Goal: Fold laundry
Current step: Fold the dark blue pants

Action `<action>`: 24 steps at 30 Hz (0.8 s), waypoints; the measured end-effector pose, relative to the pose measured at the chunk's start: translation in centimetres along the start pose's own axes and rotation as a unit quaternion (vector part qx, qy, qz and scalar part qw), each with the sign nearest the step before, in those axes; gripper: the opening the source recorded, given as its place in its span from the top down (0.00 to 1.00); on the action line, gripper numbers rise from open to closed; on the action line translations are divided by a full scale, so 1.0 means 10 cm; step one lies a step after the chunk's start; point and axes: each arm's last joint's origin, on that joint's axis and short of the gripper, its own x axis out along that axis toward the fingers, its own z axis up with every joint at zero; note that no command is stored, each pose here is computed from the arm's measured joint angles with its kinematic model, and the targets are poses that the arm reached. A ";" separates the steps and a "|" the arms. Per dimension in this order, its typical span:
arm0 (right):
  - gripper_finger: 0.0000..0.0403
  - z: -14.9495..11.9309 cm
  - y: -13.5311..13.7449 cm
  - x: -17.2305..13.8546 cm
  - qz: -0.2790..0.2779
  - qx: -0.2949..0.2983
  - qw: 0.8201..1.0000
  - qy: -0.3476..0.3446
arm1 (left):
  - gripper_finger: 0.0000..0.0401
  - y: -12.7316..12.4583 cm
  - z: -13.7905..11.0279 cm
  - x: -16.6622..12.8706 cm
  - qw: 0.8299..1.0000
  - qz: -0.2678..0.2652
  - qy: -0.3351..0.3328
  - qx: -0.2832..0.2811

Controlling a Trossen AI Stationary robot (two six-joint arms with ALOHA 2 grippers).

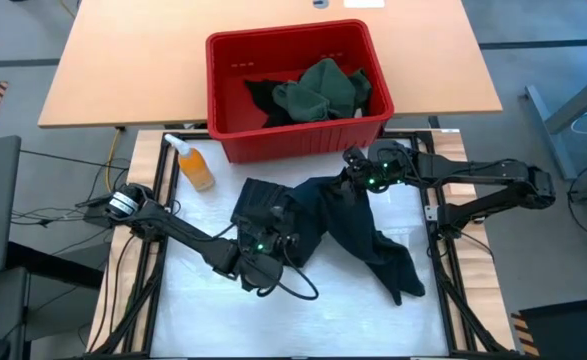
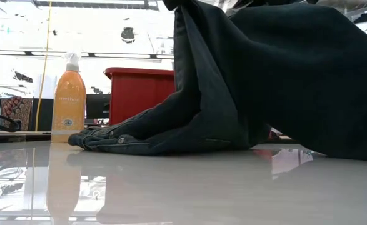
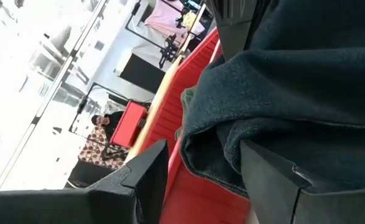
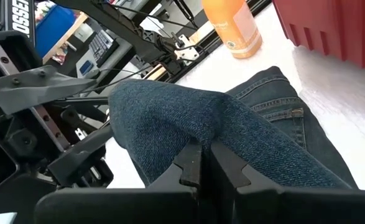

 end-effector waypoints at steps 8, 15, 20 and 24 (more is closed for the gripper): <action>0.91 -0.01 0.02 0.00 0.020 0.011 1.000 0.011 | 0.54 0.09 0.07 0.04 0.999 -0.008 -0.015 0.046; 0.91 -0.04 0.06 0.01 0.037 0.008 0.999 0.025 | 0.54 0.09 0.08 0.16 0.998 -0.017 -0.029 0.056; 0.91 -0.03 0.05 0.00 0.036 0.007 0.999 0.025 | 0.58 0.08 0.08 0.17 0.997 -0.020 -0.036 0.066; 0.91 0.00 0.01 0.00 0.033 0.003 0.999 0.021 | 0.70 0.08 0.08 0.17 0.998 -0.021 -0.036 0.056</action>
